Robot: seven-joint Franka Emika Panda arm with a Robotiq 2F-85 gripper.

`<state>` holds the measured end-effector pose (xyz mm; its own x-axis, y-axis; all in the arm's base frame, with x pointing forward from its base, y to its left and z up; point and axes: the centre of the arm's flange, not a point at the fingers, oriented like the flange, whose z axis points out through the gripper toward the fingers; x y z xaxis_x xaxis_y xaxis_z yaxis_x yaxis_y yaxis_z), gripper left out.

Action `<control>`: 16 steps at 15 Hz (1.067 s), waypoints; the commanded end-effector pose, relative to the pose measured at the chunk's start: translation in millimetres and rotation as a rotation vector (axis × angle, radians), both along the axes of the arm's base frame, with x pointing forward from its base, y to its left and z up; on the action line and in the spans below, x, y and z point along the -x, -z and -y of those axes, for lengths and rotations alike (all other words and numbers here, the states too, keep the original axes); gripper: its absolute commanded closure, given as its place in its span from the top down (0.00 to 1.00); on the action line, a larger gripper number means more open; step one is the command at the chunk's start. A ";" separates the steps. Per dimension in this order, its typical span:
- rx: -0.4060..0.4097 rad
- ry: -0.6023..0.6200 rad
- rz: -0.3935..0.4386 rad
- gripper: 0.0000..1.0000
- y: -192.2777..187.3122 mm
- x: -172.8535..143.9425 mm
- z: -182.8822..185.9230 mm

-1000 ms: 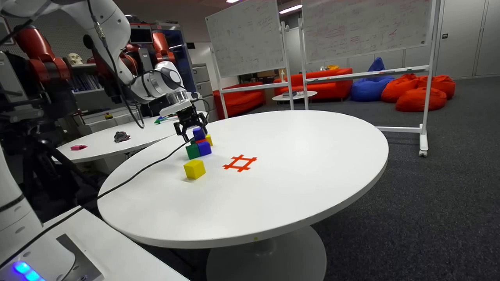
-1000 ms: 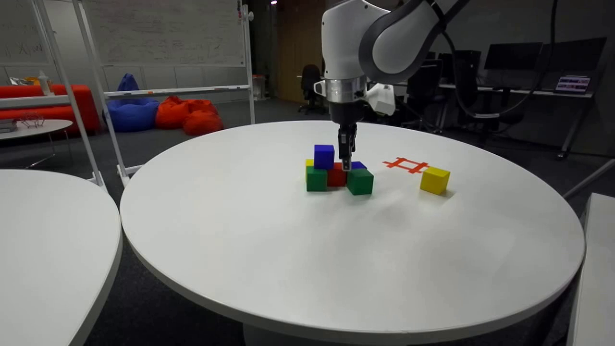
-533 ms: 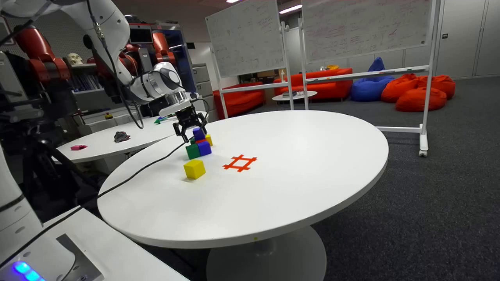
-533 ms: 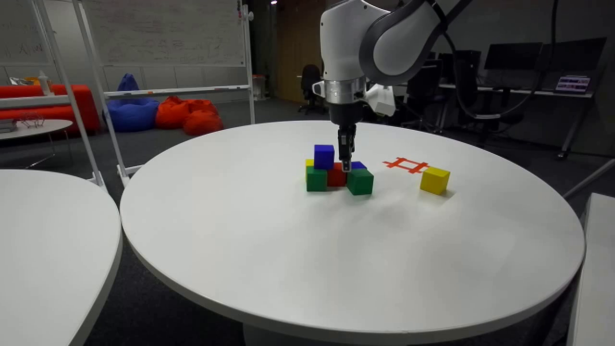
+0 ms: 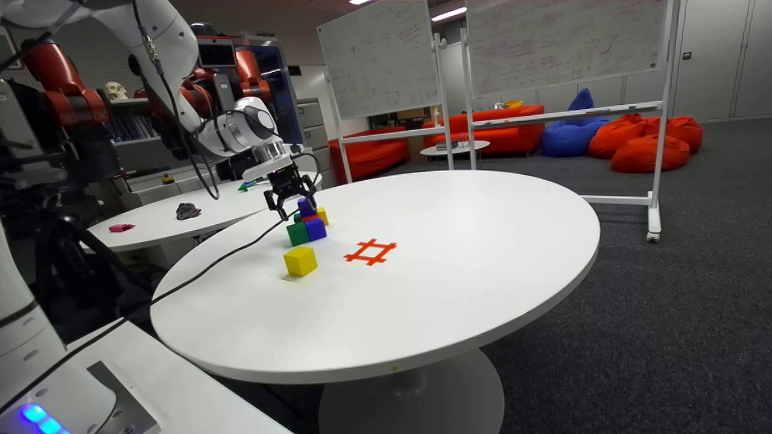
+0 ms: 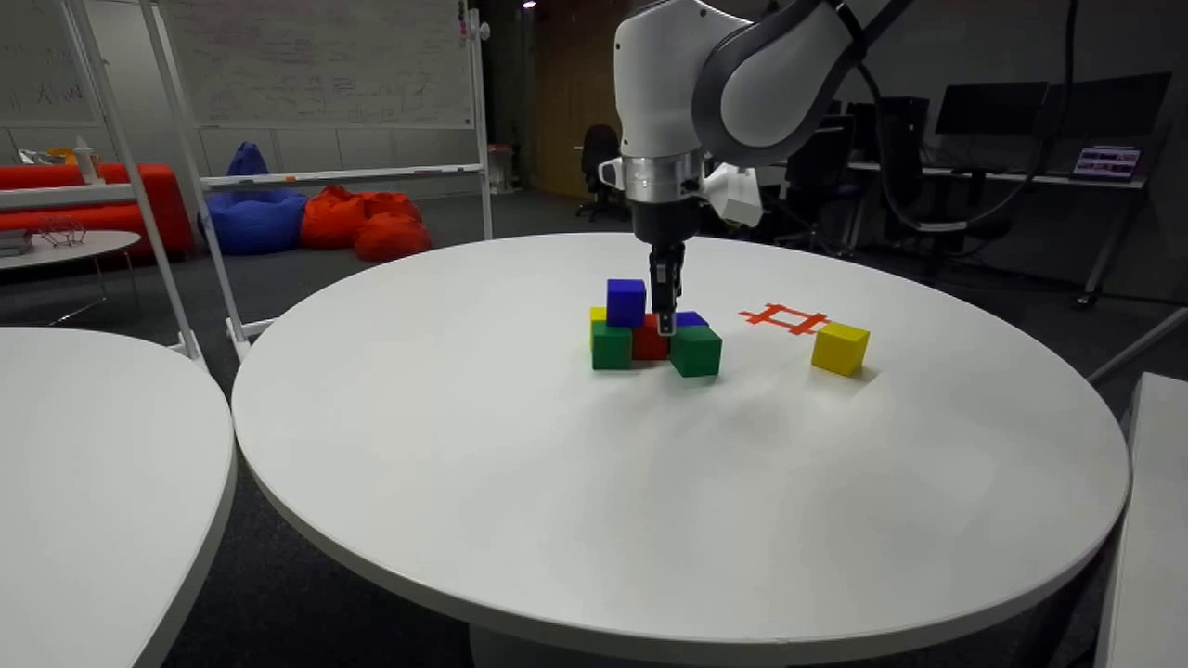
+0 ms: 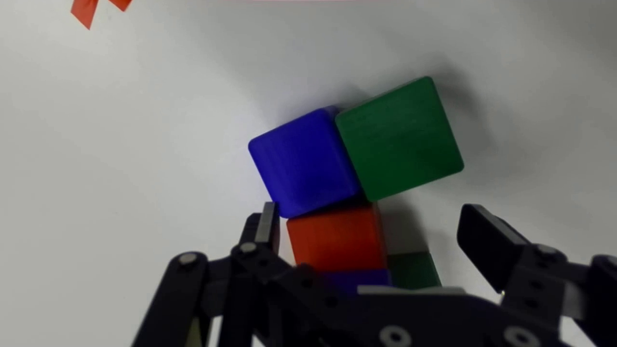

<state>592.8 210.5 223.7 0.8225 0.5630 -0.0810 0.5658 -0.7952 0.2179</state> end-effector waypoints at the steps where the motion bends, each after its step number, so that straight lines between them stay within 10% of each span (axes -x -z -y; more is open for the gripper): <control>1: 0.034 -0.020 -0.005 1.00 0.2 -5.1 -11.3; 16: 0.027 -0.050 -0.002 1.00 6.5 3.4 -21.9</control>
